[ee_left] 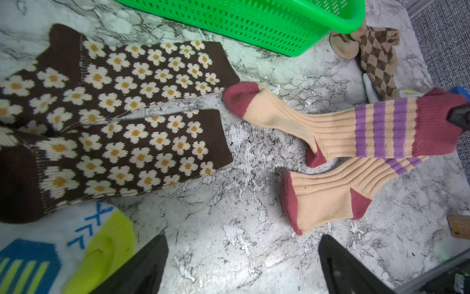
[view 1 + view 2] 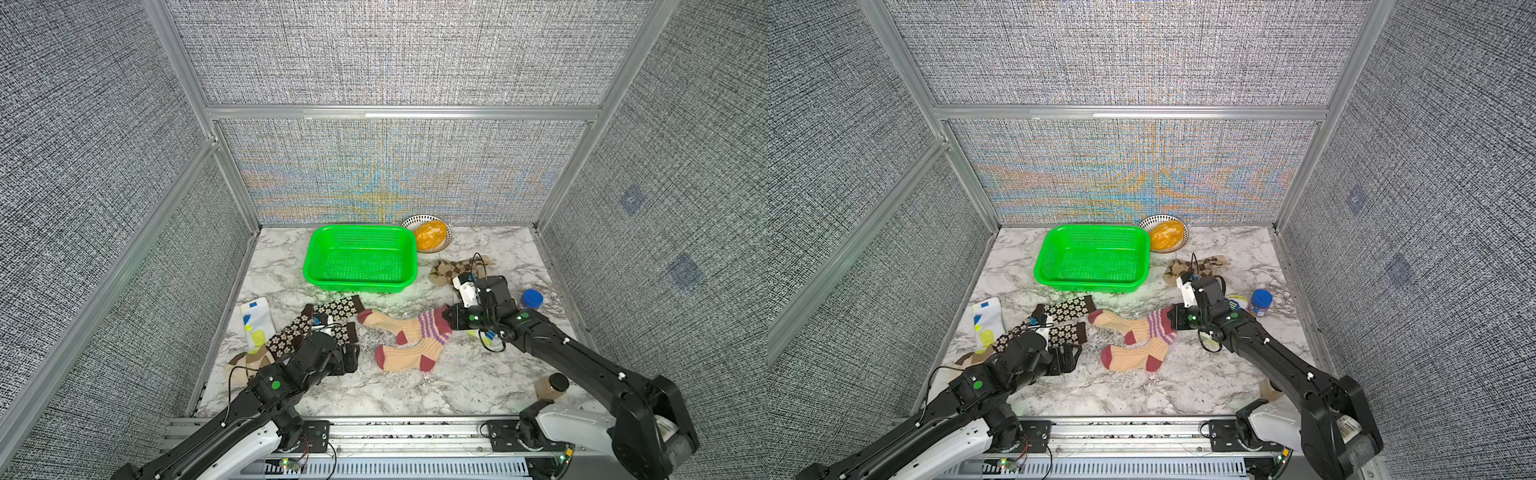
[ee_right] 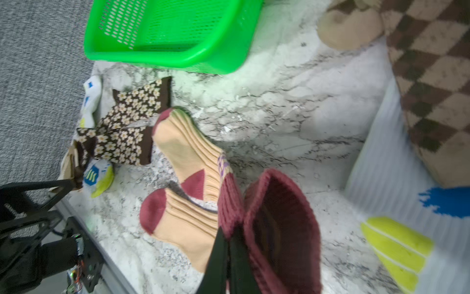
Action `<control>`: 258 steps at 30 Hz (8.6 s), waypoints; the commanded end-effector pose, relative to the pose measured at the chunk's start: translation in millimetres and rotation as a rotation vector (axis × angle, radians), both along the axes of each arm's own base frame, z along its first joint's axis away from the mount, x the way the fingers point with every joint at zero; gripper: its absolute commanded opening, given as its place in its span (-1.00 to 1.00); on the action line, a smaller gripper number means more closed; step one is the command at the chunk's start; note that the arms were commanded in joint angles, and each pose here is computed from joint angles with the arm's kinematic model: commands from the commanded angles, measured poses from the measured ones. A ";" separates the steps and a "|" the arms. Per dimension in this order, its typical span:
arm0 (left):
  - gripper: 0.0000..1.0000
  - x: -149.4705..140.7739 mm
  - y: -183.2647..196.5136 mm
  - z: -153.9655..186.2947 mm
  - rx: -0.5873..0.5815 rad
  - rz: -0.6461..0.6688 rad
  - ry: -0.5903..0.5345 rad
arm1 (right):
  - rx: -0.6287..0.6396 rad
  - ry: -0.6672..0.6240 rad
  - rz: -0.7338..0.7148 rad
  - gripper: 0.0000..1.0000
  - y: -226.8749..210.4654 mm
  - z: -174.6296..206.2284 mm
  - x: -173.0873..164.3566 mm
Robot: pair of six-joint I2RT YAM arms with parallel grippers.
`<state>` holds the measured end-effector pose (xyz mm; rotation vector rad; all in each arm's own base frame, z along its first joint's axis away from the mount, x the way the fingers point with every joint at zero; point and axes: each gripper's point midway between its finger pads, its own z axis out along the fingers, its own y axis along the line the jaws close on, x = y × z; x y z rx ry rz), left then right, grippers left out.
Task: Place the socks together as a pair
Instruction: Flatten out the sock, then pick up a pair of socks from the center of the board.
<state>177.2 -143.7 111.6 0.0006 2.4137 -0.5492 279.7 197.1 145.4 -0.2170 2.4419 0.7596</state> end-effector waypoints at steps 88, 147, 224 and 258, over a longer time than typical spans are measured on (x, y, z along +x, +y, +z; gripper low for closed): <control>-0.91 88.1 -119.7 -8.6 0.096 -0.010 0.022 | -0.043 0.157 -0.109 -1.00 -51.7 -71.3 -1.2; -0.90 -13.1 -124.6 -50.0 0.223 -0.085 0.041 | -0.220 0.230 -0.066 -1.00 -72.3 -91.7 25.1; -0.87 -1.4 -70.1 -76.4 0.307 0.017 0.124 | -0.169 0.316 -0.009 -0.74 -25.5 -139.2 -21.8; -0.86 227.6 -25.1 169.1 0.269 0.020 -0.215 | 0.274 -0.084 0.095 -1.00 129.0 95.3 166.8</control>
